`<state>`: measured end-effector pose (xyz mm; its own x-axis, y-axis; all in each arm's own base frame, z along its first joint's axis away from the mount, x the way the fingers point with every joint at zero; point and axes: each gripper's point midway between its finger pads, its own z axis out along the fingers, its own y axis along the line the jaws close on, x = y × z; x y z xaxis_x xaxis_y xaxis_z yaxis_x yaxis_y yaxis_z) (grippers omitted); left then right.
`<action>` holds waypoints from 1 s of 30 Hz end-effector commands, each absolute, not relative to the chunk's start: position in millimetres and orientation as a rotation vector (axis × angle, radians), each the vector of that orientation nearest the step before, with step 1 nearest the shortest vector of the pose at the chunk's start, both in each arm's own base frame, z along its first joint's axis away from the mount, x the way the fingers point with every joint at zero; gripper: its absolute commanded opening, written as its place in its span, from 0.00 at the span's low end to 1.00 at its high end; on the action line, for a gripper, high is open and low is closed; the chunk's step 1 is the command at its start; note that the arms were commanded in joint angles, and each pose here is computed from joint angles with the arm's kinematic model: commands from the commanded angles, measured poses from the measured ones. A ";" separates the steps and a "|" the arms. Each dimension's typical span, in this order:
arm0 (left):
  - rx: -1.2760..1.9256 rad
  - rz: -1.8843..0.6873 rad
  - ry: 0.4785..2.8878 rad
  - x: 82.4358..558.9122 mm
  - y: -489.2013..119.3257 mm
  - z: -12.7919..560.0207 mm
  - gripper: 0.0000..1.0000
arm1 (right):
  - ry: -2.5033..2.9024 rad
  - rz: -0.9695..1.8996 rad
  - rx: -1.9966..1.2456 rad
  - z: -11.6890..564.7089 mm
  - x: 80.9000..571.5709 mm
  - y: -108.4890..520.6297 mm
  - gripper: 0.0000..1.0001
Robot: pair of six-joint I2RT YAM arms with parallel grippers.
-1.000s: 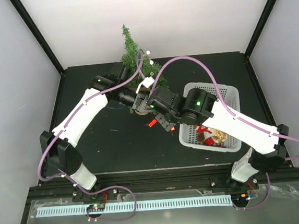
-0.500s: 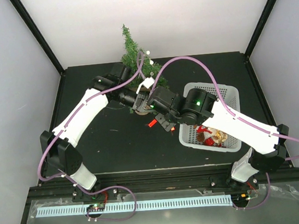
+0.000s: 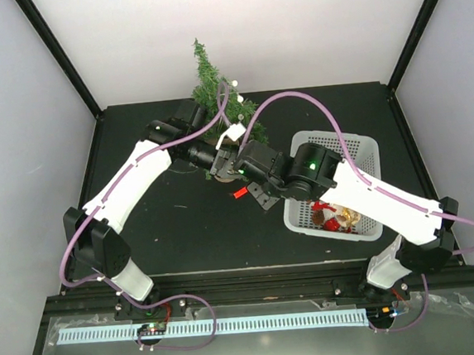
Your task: Decorate the small christmas tree
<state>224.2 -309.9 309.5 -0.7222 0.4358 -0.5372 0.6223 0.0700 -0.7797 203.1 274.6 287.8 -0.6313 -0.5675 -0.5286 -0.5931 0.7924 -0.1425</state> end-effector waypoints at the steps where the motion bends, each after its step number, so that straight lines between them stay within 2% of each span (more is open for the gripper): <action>1: 1.139 -1.650 2.120 223.1 -305.8 321.9 0.02 | 2.347 0.080 -0.757 311.4 208.0 264.8 0.49; 4: 1.130 -1.614 2.127 228.1 -300.5 321.0 0.02 | 2.293 0.082 -0.666 333.7 213.9 253.0 0.59; 7: 1.105 -1.562 2.133 238.1 -291.6 320.8 0.02 | 2.240 0.129 -0.549 361.7 221.4 233.2 0.64; 14: 1.108 -1.340 2.071 267.3 -262.8 345.0 0.02 | 2.159 0.208 -0.315 407.3 234.8 176.0 0.67; 30: 1.135 -0.848 1.814 320.6 -230.2 418.3 0.02 | 2.161 0.184 -0.235 395.1 238.1 157.1 0.67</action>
<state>306.4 -234.9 401.6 -0.3698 0.3592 -0.8569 0.9086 0.3326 -0.2527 234.8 162.4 389.2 -0.5749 -0.1440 -0.8055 -0.2698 0.9627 0.0205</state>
